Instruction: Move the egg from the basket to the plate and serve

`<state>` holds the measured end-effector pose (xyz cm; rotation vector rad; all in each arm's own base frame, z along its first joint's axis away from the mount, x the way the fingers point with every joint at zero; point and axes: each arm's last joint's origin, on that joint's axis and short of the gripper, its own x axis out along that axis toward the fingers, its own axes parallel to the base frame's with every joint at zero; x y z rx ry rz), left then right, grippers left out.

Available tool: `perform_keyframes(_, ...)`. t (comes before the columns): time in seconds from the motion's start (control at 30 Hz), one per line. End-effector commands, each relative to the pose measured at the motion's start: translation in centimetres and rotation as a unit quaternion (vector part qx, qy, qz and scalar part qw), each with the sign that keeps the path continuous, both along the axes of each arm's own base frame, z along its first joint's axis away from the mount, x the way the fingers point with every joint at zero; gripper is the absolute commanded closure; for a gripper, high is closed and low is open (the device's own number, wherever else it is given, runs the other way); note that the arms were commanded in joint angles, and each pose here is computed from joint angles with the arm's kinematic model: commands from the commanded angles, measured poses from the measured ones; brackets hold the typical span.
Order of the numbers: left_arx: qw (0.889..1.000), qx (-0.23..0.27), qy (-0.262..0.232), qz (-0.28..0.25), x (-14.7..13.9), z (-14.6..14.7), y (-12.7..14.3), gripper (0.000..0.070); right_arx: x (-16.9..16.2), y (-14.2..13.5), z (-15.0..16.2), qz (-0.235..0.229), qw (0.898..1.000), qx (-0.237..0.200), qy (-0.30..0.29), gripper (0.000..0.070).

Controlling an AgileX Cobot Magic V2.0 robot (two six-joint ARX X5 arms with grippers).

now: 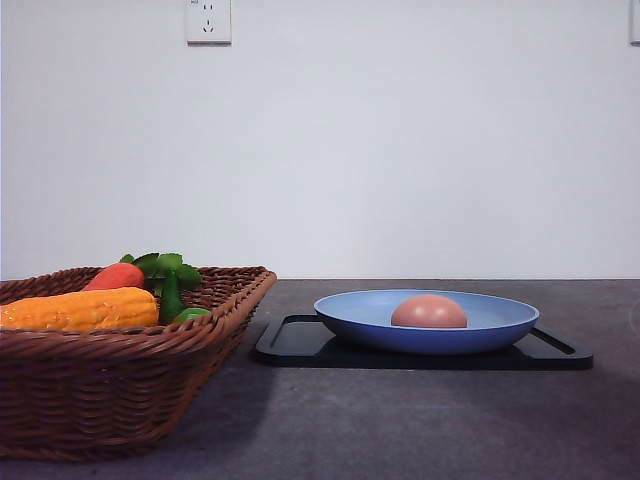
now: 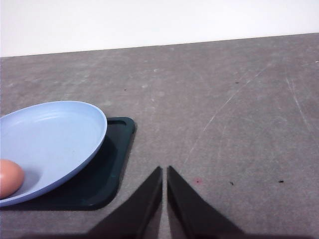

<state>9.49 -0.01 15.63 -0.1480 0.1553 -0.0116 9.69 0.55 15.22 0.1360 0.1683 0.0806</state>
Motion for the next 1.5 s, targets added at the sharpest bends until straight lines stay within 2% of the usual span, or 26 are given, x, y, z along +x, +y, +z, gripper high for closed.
perform_keyframes(0.0, 1.000, -0.001, 0.015, -0.001, 0.11, -0.96, 0.00, 0.0700, 0.01, 0.02, 0.00, 0.000, 1.000, 0.004, -0.005, 0.0700)
perform_keyframes(1.47, 1.000, -0.001, 0.015, -0.001, 0.11, -0.96, 0.00, 0.0700, 0.01, 0.02, 0.01, 0.000, 1.000, 0.004, -0.005, 0.0700)
